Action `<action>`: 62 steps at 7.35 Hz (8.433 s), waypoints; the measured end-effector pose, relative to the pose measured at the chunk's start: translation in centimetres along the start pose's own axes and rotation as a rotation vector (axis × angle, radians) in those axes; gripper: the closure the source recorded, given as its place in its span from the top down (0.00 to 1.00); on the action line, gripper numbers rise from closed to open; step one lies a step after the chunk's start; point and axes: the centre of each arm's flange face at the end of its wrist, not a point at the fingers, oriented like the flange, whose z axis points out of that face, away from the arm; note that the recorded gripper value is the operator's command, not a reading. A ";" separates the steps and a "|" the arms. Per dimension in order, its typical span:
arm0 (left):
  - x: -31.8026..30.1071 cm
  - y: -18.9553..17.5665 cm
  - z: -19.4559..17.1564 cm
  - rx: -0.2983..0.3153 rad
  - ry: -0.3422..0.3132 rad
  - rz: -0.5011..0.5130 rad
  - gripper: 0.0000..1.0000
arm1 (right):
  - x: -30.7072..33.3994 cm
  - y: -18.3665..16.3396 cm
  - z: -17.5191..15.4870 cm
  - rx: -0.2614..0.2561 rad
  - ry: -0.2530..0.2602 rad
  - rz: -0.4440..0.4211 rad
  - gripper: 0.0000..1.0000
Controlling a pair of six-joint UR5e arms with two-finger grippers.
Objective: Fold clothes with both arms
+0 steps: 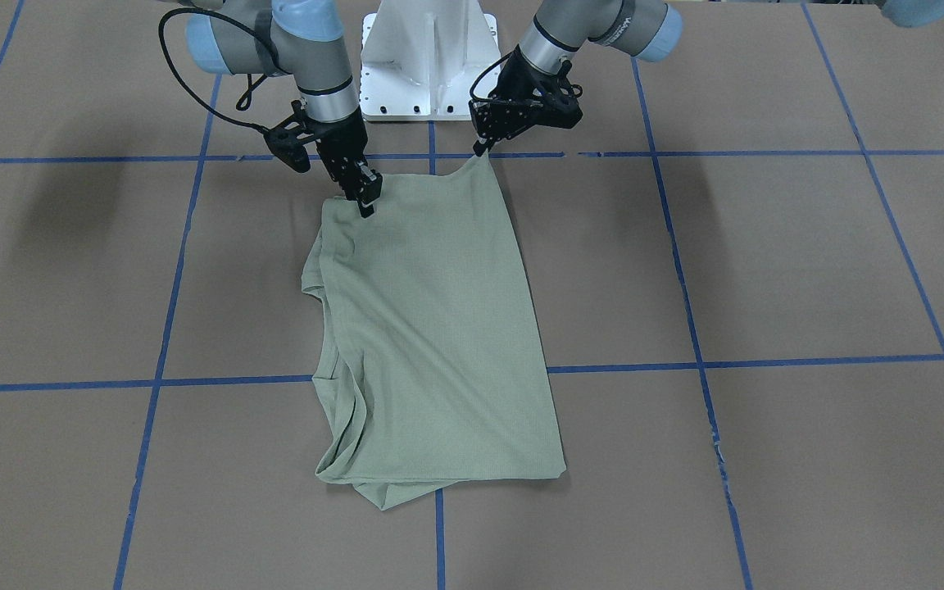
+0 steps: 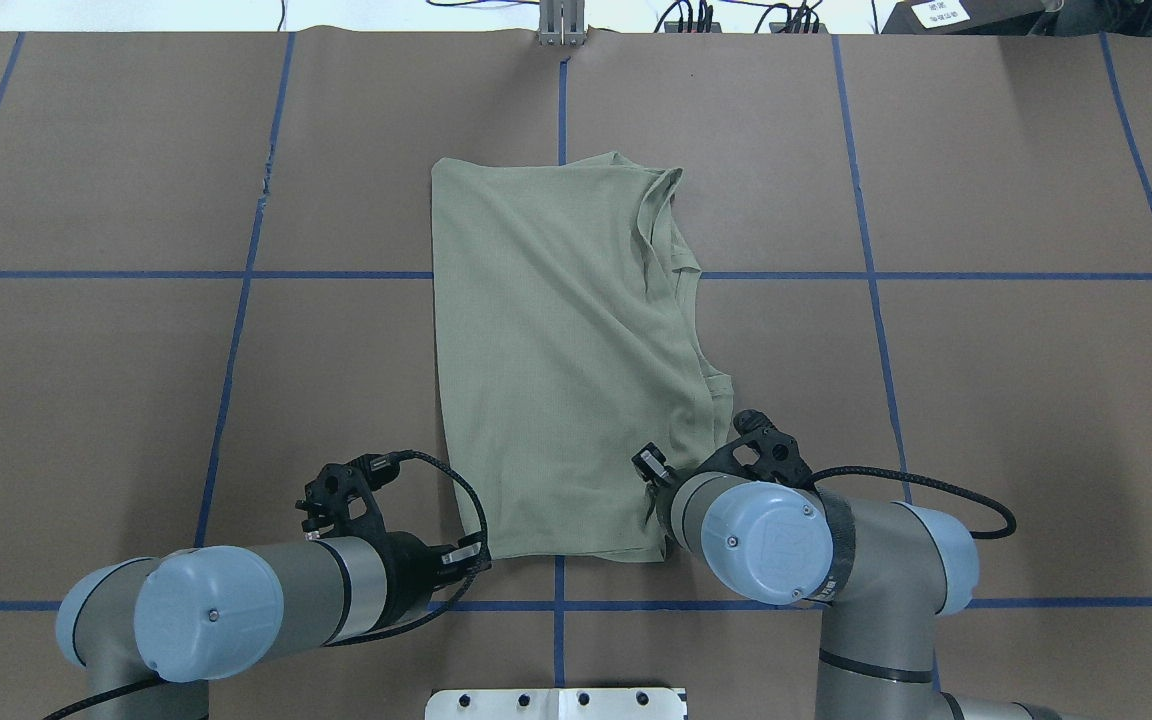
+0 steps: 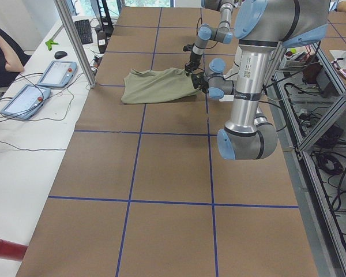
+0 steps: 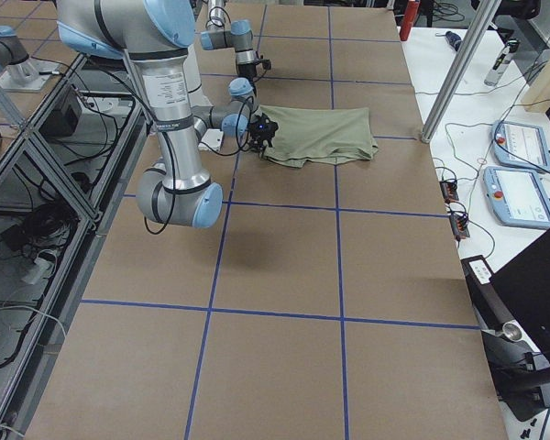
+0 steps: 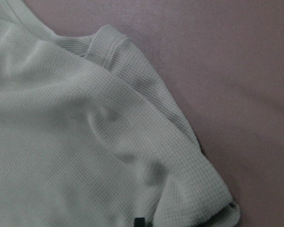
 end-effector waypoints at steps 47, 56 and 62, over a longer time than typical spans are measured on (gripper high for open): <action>4.4 -31.8 -3.5 0.086 -0.217 0.511 1.00 | -22.2 -10.6 7.4 0.236 0.109 -0.839 1.00; 7.4 -22.9 2.4 0.036 -0.267 0.363 1.00 | -29.1 -32.2 1.7 0.165 0.181 -0.952 1.00; 11.0 -22.1 9.0 0.085 -0.382 0.310 1.00 | -28.2 -32.3 1.1 0.152 0.167 -0.950 1.00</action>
